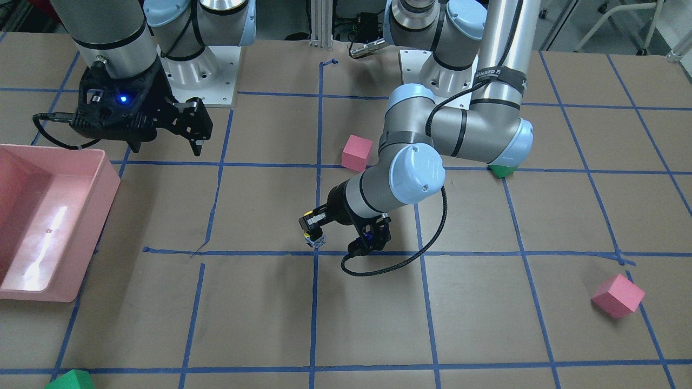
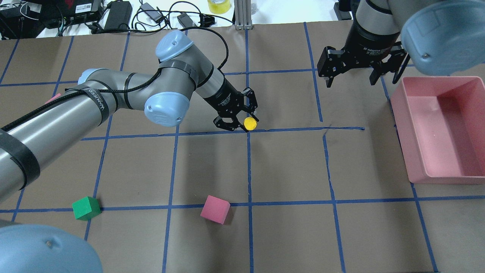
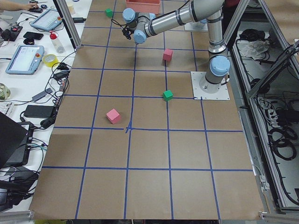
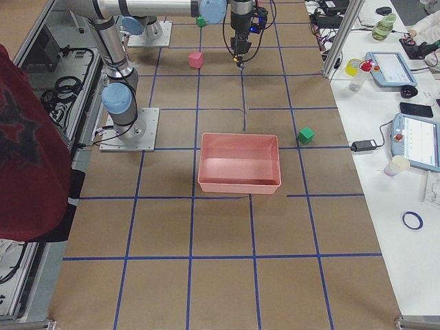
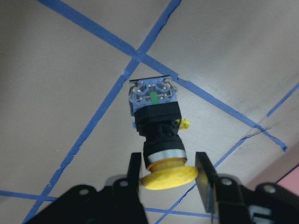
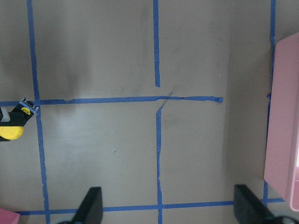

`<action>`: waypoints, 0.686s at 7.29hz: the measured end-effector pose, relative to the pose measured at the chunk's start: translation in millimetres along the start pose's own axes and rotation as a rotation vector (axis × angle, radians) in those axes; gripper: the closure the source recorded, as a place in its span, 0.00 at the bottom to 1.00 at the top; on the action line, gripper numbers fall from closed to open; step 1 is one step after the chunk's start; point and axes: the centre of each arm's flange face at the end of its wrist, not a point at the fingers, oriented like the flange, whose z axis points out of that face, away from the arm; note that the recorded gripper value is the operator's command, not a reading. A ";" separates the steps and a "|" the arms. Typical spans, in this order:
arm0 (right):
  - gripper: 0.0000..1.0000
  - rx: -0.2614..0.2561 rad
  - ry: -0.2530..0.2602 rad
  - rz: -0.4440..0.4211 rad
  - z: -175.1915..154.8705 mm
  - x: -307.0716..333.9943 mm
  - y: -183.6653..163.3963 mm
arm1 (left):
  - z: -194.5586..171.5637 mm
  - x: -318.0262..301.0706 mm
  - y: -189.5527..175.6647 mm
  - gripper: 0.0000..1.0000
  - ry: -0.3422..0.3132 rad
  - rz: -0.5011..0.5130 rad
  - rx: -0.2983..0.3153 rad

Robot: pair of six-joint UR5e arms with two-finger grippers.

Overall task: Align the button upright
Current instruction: 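Set the button upright, yellow cap up, and open the left gripper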

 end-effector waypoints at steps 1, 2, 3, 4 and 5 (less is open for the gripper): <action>0.00 0.000 -0.001 0.001 -0.1 -0.1 0.1 | 9.7 -2.8 -9.7 1.00 0.013 -0.014 -0.053; 0.00 -0.001 -0.002 0.001 -0.1 -0.3 0.2 | 18.9 -4.0 -18.1 1.00 0.004 -0.041 -0.103; 0.00 -0.001 -0.003 0.001 -0.1 -0.4 0.2 | 24.8 -3.8 -24.3 0.82 -0.015 -0.067 -0.138; 0.00 0.000 -0.004 0.001 -0.1 -0.4 0.2 | 26.2 -3.1 -27.1 0.01 -0.033 -0.082 -0.154; 0.00 0.000 -0.004 0.001 -0.1 -0.5 0.1 | 25.0 -3.2 -28.1 0.00 -0.047 -0.086 -0.151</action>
